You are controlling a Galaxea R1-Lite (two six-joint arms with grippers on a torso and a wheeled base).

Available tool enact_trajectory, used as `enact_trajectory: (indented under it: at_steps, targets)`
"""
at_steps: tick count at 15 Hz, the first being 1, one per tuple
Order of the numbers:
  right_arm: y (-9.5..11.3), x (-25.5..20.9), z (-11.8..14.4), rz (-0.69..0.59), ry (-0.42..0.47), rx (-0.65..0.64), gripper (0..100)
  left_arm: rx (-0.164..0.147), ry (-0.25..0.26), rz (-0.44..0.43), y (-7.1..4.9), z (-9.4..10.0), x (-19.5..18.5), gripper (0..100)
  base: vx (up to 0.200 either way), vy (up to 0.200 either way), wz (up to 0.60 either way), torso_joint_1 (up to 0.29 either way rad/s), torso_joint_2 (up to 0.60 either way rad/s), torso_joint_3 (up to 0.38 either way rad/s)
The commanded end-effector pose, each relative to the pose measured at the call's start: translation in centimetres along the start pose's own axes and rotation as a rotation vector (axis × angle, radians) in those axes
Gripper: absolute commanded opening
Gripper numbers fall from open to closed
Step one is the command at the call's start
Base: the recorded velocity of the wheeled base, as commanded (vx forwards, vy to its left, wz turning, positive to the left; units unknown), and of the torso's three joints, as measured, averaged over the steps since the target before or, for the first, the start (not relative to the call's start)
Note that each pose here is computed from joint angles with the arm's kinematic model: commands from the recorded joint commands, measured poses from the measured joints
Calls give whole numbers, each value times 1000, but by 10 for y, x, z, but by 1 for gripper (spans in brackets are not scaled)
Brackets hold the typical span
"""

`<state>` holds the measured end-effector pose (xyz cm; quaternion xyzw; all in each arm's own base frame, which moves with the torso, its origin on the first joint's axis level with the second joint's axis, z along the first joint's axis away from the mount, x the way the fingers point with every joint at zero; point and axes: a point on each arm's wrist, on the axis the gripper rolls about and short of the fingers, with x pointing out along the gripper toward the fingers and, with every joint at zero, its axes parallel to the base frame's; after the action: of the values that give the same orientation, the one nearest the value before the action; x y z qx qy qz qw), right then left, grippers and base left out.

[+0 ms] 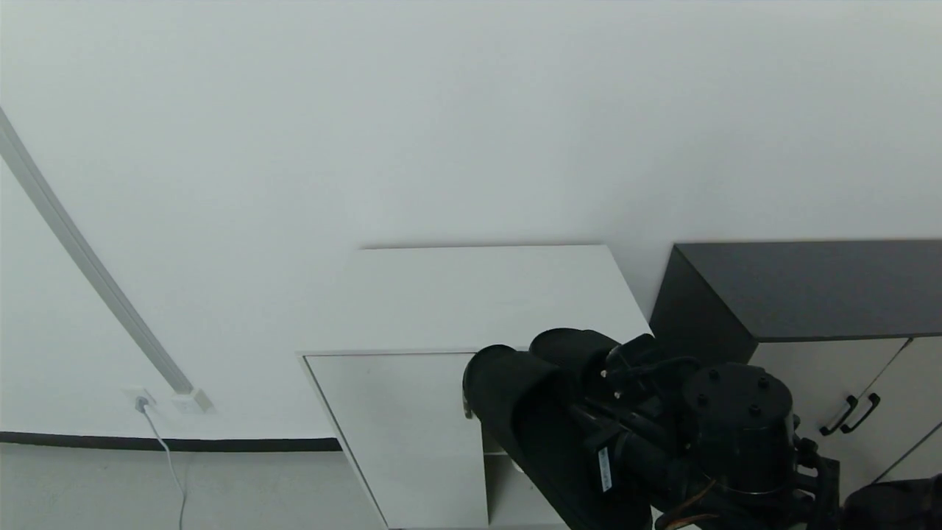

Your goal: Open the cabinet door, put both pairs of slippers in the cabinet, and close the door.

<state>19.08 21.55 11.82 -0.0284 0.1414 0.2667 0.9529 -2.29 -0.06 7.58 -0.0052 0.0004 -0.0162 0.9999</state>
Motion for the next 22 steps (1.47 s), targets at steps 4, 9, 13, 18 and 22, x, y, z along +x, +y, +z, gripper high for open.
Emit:
enact_trajectory:
  at_steps: [4, 9, 13, 18, 22]
  targets:
    - [1, 6, -4, -1, -5, 2, 0, 0, 1, 0, 0, 0, 0, 0, 0, 0, 0, 0, 0, 0]
    - [3, 6, -7, 5, -4, 0, 0, 0, -1, 0, 0, 0, 0, 0, 0, 0, 0, -23, 50, 27]
    - [2, 4, -5, 1, -23, 5, 0, 0, 1, 0, 0, 0, 0, 0, 0, 0, 0, -148, 338, 179]
    - [3, 3, -6, 6, -25, 4, 0, 0, 1, 0, 0, 0, 0, 0, 0, 0, 0, -160, 354, 193]
    - [3, 3, -8, 5, -18, 0, 0, 0, -1, 0, 0, 0, 0, 0, 0, 0, 0, -166, 382, 209]
